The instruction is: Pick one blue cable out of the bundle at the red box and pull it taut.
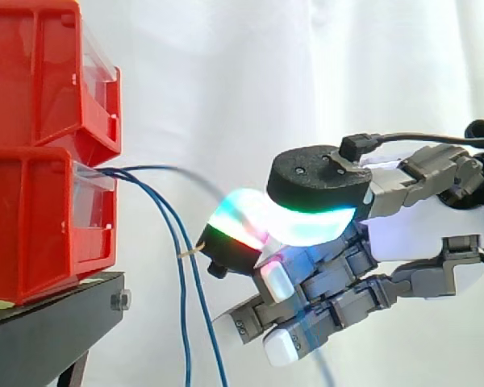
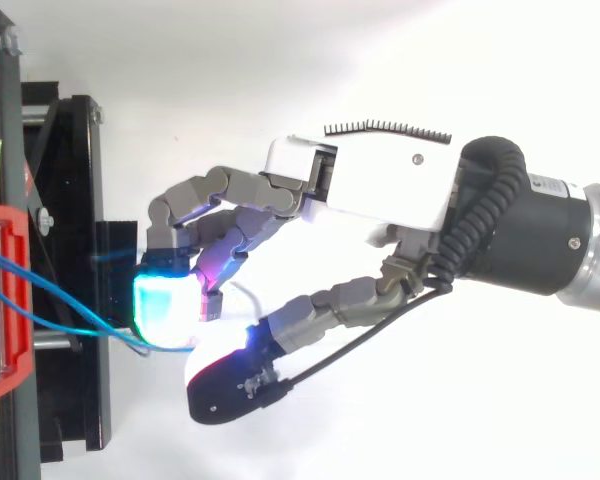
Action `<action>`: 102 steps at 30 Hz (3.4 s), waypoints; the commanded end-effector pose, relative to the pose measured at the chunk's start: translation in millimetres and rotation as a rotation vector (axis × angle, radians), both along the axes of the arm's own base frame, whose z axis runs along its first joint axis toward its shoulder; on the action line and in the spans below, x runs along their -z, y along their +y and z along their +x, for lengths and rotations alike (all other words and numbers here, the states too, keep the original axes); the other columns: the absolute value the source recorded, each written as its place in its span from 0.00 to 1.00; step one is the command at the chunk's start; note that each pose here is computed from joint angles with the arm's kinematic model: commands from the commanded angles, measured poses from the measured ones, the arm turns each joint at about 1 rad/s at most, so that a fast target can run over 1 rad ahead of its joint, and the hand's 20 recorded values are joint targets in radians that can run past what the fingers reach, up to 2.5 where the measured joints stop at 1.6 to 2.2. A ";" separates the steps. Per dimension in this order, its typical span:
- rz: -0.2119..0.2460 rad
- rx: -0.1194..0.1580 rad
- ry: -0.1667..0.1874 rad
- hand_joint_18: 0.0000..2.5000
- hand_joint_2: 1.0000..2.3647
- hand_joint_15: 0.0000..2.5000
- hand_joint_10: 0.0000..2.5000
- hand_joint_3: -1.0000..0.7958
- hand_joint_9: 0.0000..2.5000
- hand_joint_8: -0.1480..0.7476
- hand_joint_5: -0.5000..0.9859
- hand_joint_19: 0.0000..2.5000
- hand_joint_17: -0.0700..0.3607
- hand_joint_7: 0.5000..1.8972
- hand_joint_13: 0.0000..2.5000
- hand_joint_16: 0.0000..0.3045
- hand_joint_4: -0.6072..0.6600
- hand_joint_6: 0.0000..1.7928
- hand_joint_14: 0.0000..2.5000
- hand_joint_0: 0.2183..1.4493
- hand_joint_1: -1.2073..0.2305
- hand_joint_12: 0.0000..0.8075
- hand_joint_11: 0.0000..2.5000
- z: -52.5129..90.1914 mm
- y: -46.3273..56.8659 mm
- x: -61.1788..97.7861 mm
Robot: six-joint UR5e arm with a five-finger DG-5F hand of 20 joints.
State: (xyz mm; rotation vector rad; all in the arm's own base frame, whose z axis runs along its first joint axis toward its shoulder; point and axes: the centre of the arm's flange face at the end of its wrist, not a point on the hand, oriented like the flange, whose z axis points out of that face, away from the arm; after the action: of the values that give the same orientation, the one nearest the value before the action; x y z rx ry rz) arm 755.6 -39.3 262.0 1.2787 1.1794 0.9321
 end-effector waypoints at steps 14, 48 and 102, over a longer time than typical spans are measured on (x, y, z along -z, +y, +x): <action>0.009 0.004 -0.004 0.26 0.01 0.10 0.01 0.33 0.31 0.58 0.24 0.15 0.47 0.43 0.20 0.19 0.65 0.43 0.00 0.31 0.30 0.52 0.28 0.2 -0.2 -0.4; -0.128 0.112 -0.184 0.25 0.00 0.10 0.01 0.31 0.31 0.58 0.27 0.16 0.47 0.43 0.20 0.20 0.77 0.28 0.00 0.29 0.33 0.52 0.23 17.6 12.0 55.9; -0.036 0.093 -0.165 0.26 0.02 0.10 0.01 0.50 0.30 0.59 0.21 0.15 0.47 0.40 0.20 0.20 0.64 0.48 0.00 0.33 0.27 0.53 0.29 7.9 35.0 27.1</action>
State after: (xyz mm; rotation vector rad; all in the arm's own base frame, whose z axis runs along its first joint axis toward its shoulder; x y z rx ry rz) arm 772.1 0.4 219.6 1.1628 0.9658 0.9416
